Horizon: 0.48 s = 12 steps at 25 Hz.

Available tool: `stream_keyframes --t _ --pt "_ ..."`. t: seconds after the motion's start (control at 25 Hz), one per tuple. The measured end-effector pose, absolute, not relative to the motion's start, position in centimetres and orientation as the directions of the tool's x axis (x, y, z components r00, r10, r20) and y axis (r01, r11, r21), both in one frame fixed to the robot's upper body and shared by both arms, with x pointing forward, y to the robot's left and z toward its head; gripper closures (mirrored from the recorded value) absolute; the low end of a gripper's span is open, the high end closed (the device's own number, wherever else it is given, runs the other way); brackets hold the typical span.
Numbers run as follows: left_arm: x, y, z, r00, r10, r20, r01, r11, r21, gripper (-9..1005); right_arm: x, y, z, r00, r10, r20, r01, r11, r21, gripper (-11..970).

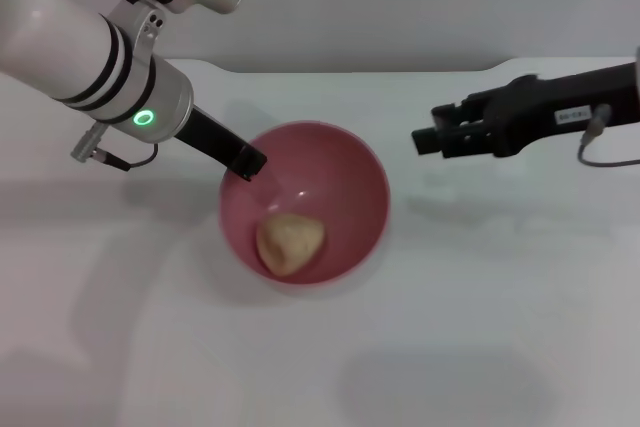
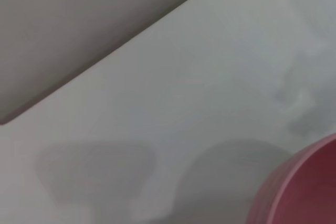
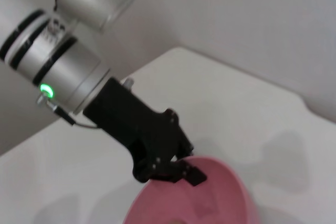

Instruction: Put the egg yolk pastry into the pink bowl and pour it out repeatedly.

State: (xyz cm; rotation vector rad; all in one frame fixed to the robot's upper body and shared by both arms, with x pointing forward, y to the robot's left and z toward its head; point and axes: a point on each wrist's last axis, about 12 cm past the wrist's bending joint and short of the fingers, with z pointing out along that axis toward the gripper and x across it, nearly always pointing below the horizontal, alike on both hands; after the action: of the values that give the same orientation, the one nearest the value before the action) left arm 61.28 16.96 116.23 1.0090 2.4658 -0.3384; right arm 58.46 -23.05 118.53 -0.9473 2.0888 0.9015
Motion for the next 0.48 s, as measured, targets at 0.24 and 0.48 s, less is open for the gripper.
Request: stream_keyframes --t 0.24,0.48 --pt "61.5 17.9 116.2 -0.613 0.56 -0.558 0.682 0.731 -0.015 998 58.1 -26.6 118.0 -0.575 -0.233 -0.784 -0.724 0.591 0.355 463" --pt "59.1 18.4 117.1 -0.387 0.515 -0.765 0.662 0.733 0.158 998 56.5 -31.0 115.6 -0.731 -0.147 -0.667 -0.546 0.711 0.442 463"
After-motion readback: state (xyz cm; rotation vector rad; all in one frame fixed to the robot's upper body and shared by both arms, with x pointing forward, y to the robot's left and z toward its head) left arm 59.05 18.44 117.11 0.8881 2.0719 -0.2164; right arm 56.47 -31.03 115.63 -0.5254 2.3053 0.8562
